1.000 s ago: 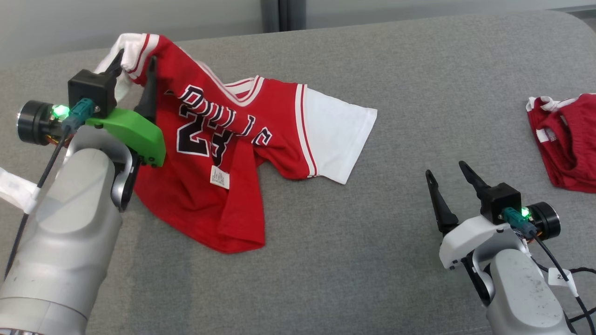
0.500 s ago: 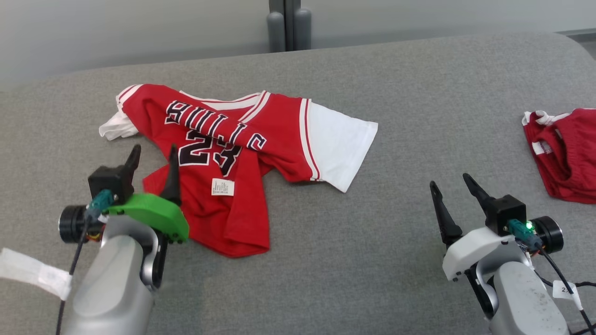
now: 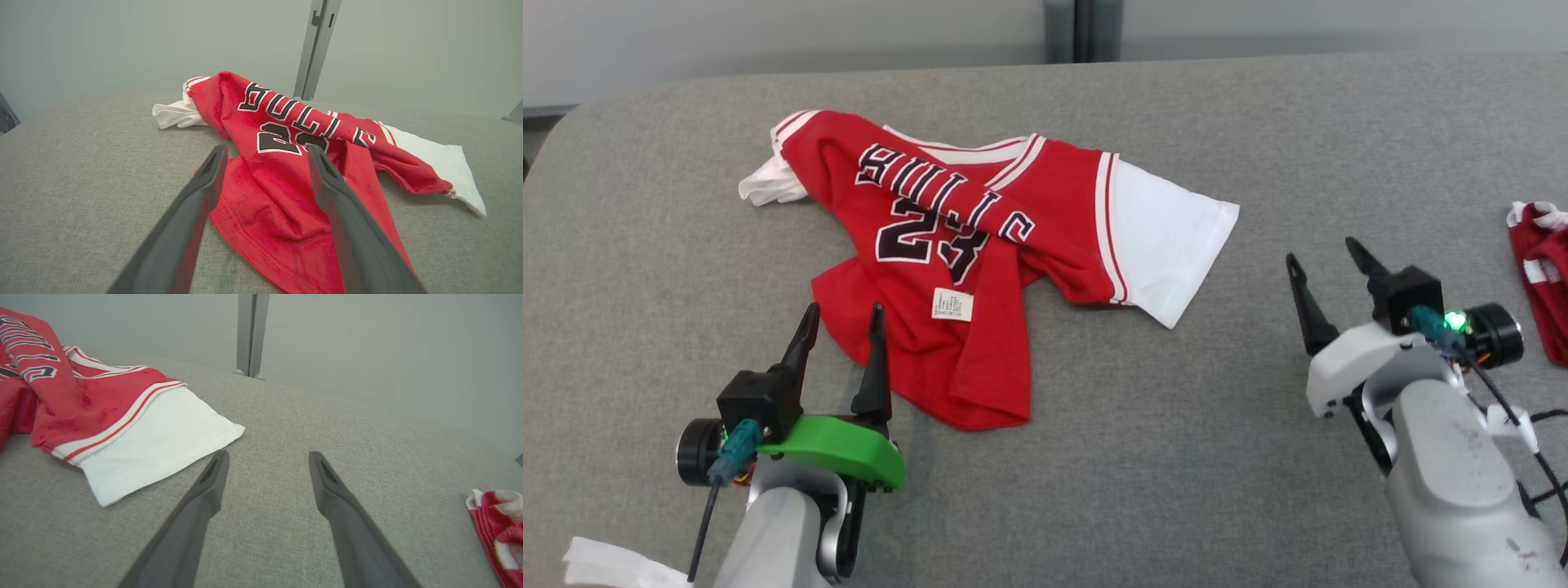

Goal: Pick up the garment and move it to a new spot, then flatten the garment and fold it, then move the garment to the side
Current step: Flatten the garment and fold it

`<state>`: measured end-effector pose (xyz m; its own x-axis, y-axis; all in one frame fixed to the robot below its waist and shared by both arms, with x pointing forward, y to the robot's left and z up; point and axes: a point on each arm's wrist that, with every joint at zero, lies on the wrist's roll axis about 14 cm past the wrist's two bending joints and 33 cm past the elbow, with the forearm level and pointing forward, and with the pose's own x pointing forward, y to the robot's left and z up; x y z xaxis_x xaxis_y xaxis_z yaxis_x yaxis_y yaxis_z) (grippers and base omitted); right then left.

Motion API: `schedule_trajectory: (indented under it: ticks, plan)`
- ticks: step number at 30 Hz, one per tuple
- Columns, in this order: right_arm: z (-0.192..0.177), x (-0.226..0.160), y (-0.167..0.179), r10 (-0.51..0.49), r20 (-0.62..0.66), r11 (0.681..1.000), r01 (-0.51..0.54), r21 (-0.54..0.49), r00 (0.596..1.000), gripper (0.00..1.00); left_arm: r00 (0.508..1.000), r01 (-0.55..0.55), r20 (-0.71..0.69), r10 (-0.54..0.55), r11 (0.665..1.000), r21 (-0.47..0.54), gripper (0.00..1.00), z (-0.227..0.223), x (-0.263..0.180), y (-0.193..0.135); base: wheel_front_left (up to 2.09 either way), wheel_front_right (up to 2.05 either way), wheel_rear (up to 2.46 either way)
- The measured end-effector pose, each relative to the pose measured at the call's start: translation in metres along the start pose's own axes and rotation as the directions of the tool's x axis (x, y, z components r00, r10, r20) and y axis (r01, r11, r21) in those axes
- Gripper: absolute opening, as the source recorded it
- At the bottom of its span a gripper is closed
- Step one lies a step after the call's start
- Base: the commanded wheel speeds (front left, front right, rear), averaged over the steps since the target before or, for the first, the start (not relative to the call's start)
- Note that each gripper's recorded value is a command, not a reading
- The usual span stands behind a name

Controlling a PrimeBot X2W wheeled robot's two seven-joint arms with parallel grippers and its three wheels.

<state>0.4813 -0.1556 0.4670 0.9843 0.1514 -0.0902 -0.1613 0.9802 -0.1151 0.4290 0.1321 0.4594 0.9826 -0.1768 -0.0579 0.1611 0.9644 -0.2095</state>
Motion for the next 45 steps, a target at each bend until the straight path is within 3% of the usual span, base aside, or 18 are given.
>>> schedule_trajectory:
  ticks: [9,17,19,20,24,27,33,36,38,39,45]
  plan:
    - [-0.001,0.076,0.016,0.059,-0.074,0.997,-0.062,-0.048,0.996,1.00,0.999,-0.035,-0.018,0.035,0.999,-0.002,1.00,-0.009,0.003,0.018,0.00,0.00,0.00]
    - [-0.056,0.099,0.033,0.098,-0.258,0.992,-0.115,-0.053,0.961,1.00,0.996,-0.076,-0.049,0.076,0.997,-0.010,1.00,-0.021,0.001,0.035,0.00,0.00,0.00]
    - [-0.065,0.103,0.037,0.105,-0.277,0.992,-0.121,-0.041,0.955,0.02,0.995,-0.083,-0.062,0.082,0.997,-0.009,1.00,-0.025,0.001,0.038,0.00,0.00,0.00]
    - [-0.067,0.105,0.040,0.109,-0.277,0.992,-0.123,-0.034,0.955,0.00,0.994,-0.088,-0.068,0.087,0.996,-0.010,1.00,-0.028,0.000,0.040,0.00,0.00,0.00]
    - [-0.072,0.108,0.037,0.103,-0.263,0.993,-0.113,-0.021,0.959,0.00,0.993,-0.091,-0.082,0.090,0.996,-0.010,1.00,-0.033,0.001,0.041,0.00,0.00,0.00]
    - [-0.072,0.104,0.017,0.062,-0.251,0.997,-0.072,-0.030,0.966,0.00,0.994,-0.078,-0.082,0.077,0.997,-0.014,1.00,-0.034,0.003,0.037,0.00,0.00,0.00]
    - [-0.054,0.085,-0.075,-0.145,-0.193,0.986,0.125,-0.109,0.970,0.00,0.998,-0.026,-0.065,0.025,1.000,-0.016,1.00,-0.028,0.009,0.019,0.00,0.00,0.00]
    - [-0.043,0.072,-0.101,-0.212,-0.168,0.971,0.188,-0.145,0.963,0.00,0.998,-0.001,-0.057,0.000,1.000,-0.015,1.00,-0.025,0.010,0.011,0.00,0.00,0.00]
    - [-0.041,0.063,-0.110,-0.243,-0.162,0.964,0.220,-0.152,0.956,0.49,0.998,0.014,-0.061,-0.015,1.000,-0.015,1.00,-0.026,0.008,0.005,0.00,0.00,0.00]
    - [-0.038,0.059,-0.115,-0.259,-0.155,0.959,0.236,-0.155,0.953,1.00,0.998,0.020,-0.065,-0.021,1.000,-0.015,1.00,-0.027,0.007,0.002,0.00,0.00,0.00]
    - [-0.022,0.048,-0.113,-0.281,-0.103,0.955,0.266,-0.135,0.954,1.00,0.989,0.114,-0.096,-0.117,0.993,-0.037,1.00,-0.037,0.006,-0.031,0.00,0.00,0.00]
